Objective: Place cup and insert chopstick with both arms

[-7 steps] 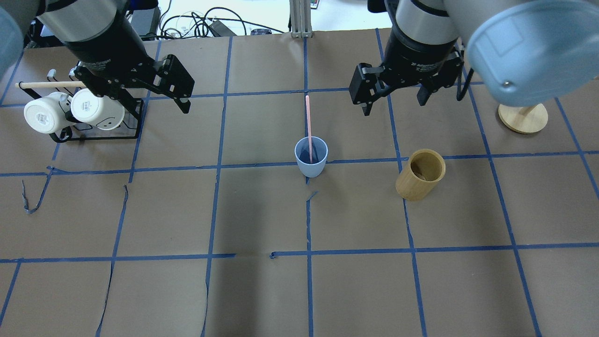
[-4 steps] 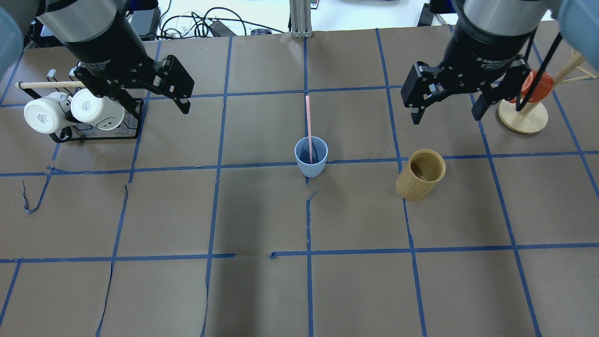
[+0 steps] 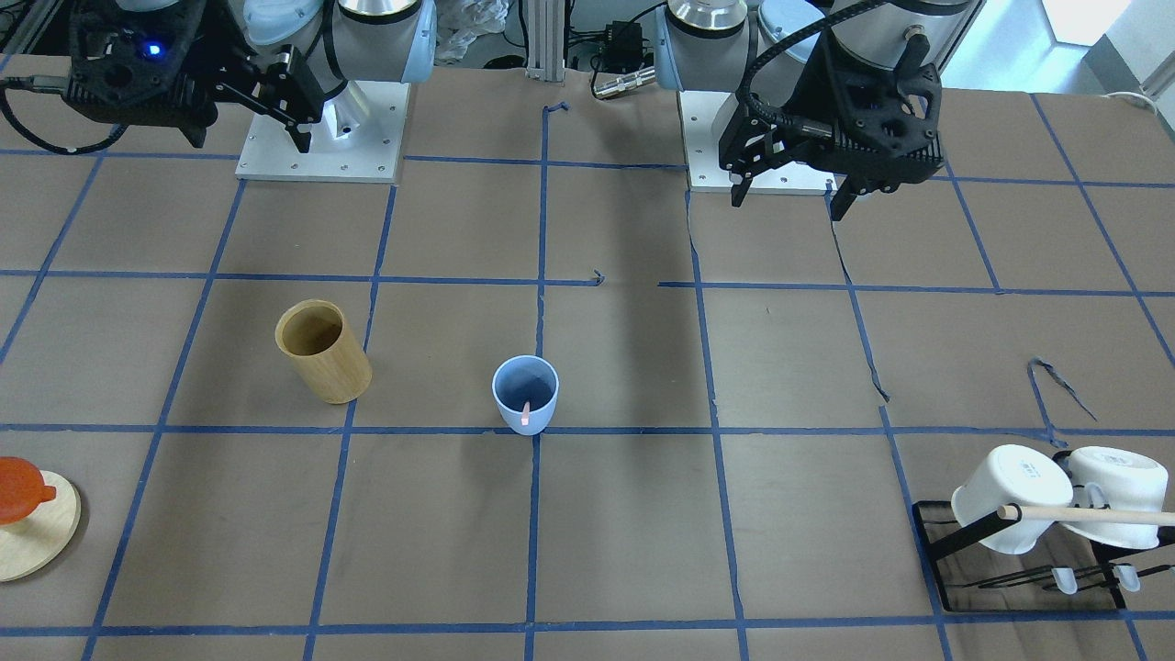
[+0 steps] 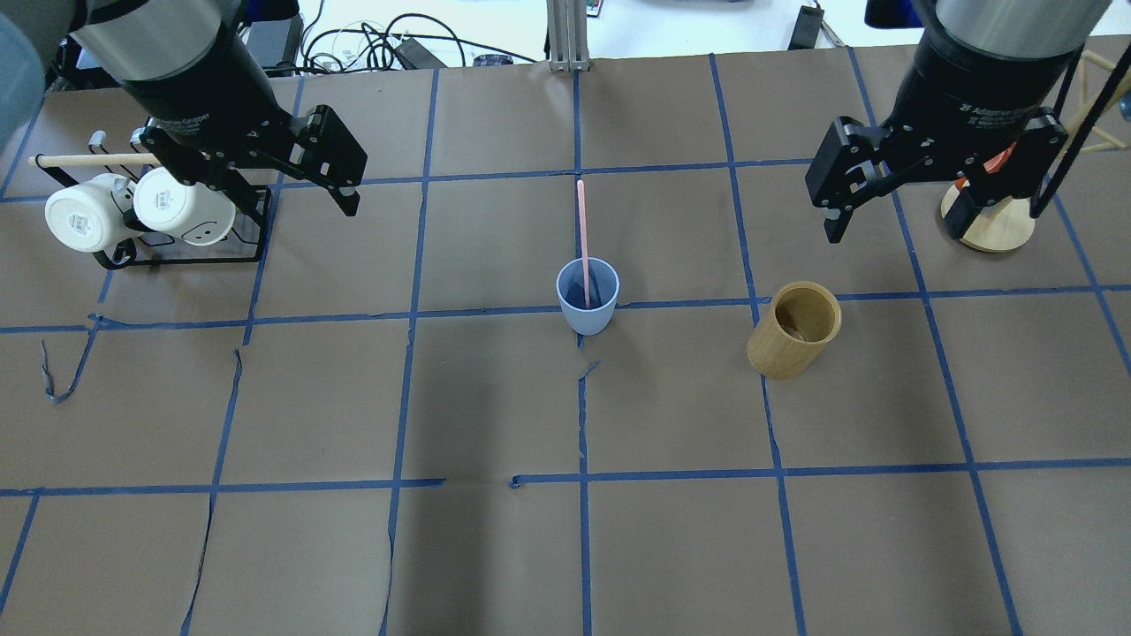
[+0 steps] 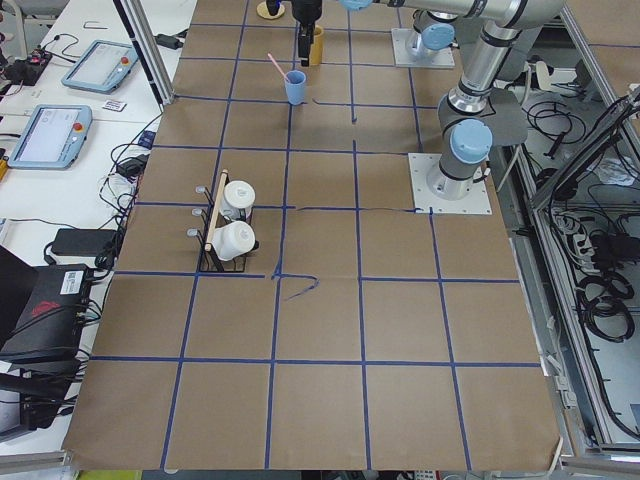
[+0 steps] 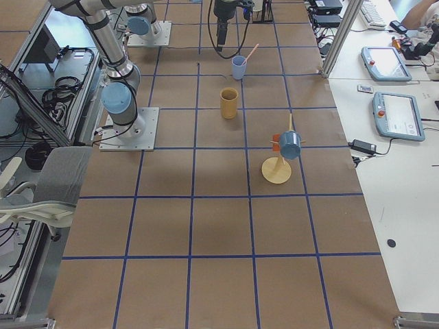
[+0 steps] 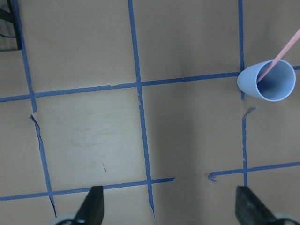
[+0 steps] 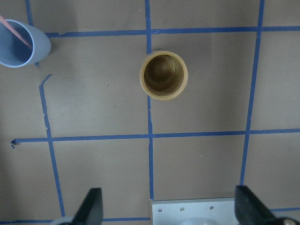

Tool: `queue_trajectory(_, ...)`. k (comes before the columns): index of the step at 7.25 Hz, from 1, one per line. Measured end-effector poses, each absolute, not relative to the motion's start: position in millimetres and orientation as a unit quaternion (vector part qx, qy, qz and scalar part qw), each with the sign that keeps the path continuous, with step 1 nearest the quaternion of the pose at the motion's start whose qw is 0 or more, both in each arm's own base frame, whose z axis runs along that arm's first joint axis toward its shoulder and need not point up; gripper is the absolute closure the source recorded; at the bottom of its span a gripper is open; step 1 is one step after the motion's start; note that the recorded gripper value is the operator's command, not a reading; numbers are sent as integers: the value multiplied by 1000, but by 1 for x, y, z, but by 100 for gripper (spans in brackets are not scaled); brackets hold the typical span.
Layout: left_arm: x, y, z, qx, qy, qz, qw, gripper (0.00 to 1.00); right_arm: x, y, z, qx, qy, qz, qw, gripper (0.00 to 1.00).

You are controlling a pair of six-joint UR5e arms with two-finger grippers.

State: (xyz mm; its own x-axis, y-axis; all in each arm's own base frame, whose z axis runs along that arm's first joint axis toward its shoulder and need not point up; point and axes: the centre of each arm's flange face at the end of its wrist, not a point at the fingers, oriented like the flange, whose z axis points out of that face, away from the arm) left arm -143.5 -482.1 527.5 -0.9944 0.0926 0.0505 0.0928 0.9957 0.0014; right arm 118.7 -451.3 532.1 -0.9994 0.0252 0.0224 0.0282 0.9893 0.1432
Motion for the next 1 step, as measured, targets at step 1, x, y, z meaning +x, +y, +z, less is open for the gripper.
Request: queue_trajectory(1,-144,-482,527,-46,-999,-3,25,0,113,-454,527,-18,-997,-77,10,0)
